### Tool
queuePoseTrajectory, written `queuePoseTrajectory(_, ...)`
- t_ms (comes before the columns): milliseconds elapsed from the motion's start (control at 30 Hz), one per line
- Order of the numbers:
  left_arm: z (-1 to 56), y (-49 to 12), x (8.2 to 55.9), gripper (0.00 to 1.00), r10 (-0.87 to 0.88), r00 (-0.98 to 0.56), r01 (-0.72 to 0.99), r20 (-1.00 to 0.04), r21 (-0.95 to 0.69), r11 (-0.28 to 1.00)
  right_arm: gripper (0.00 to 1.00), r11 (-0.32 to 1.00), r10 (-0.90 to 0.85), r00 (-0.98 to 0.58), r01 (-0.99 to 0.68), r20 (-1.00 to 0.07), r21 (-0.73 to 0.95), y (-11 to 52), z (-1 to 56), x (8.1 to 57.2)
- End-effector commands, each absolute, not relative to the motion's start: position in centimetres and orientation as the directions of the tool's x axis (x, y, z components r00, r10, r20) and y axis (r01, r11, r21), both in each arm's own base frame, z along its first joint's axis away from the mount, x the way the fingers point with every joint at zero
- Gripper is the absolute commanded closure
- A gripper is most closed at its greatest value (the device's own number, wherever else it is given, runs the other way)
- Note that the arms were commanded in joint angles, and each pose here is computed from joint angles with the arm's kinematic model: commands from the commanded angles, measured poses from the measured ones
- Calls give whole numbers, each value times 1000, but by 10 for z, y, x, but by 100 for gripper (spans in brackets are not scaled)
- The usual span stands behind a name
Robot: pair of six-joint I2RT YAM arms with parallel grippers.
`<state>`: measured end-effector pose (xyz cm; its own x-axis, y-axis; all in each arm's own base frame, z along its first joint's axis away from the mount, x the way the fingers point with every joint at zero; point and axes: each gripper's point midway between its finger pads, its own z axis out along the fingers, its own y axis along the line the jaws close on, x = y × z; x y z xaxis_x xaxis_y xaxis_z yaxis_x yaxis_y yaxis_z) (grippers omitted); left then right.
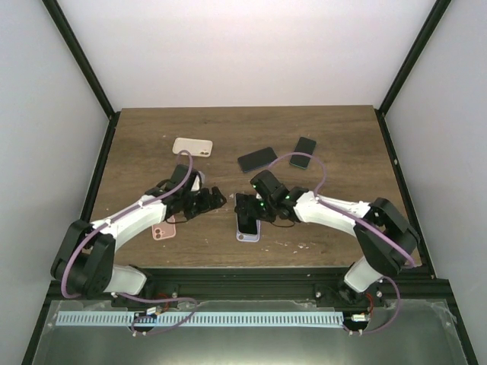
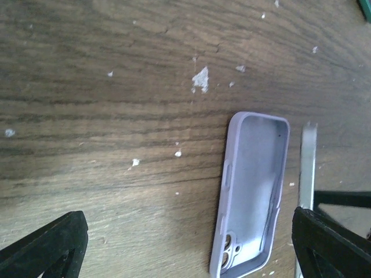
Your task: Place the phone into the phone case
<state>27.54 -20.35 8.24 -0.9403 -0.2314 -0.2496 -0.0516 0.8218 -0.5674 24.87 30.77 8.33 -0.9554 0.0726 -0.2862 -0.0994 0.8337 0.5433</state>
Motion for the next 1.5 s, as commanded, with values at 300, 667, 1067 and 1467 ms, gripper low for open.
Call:
queuePoseTrajectory(300,79,-208,261,16,-195,-953,-14,-232,-608,794,41,840,132,-945,-53,-299,540,325,78,265)
queuePoseTrajectory(667,78,-222,262,33,-167,-964,13,-208,-663,749,39,871,152,-942,-15,-298,492,320,60,264)
queuePoseTrajectory(1067,71,-232,263,46,-139,-973,28,-185,-691,722,25,886,159,-941,2,-300,464,318,60,261)
queuePoseTrajectory(1467,59,-239,264,53,-103,-977,55,-186,-687,724,6,882,138,-930,-41,-342,469,311,82,257)
